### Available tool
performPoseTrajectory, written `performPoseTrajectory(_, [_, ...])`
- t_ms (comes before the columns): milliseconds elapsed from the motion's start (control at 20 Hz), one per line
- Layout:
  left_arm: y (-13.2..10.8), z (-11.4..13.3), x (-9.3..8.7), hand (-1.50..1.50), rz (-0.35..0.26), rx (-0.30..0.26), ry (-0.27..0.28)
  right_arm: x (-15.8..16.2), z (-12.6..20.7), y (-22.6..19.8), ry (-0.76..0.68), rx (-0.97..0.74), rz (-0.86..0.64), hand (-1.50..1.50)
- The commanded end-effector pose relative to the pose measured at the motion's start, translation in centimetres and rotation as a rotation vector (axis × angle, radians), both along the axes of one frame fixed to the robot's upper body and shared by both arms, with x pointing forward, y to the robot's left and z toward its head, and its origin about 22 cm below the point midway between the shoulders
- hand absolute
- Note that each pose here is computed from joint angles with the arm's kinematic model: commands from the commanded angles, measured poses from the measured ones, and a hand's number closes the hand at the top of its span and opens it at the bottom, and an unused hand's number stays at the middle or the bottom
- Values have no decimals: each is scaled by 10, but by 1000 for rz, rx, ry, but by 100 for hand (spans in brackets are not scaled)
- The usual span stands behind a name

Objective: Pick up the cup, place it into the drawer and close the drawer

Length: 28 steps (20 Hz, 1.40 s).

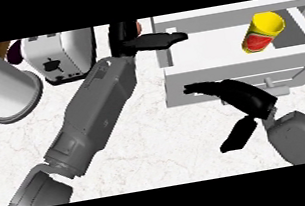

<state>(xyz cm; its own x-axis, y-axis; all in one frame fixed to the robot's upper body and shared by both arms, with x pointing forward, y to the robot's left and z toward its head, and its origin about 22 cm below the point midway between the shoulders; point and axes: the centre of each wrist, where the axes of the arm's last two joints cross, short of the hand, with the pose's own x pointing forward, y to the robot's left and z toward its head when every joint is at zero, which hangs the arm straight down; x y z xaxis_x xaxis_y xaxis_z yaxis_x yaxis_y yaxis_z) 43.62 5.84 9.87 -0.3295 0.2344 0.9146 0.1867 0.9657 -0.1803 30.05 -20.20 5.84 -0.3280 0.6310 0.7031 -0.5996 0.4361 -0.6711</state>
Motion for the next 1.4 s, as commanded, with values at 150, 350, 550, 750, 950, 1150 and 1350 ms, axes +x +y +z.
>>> performPoseTrajectory(150, [28, -2, 3, -150, -9, -32, -13, 42, -61, -2, 52, -159, -29, 150])
performPoseTrajectory(350, [52, -31, -9, -150, -11, -42, 15, 58, -77, -26, 25, -116, -101, 150])
performPoseTrajectory(550, [63, -24, -8, -150, -23, -44, 2, 91, -48, -41, -70, -25, -155, 150])
performPoseTrajectory(750, [87, -40, -15, -150, -36, -50, 9, 109, -33, -55, -129, 32, -237, 150])
performPoseTrajectory(950, [94, -33, -14, -150, -64, -47, 15, 128, 2, -76, -191, 44, -328, 150])
performPoseTrajectory(1150, [93, -30, -14, -150, -75, -39, 3, 137, 31, -87, -199, 99, -382, 150])
performPoseTrajectory(1350, [102, -36, -18, -150, -96, -39, 9, 138, 44, -100, -204, 131, -401, 150])
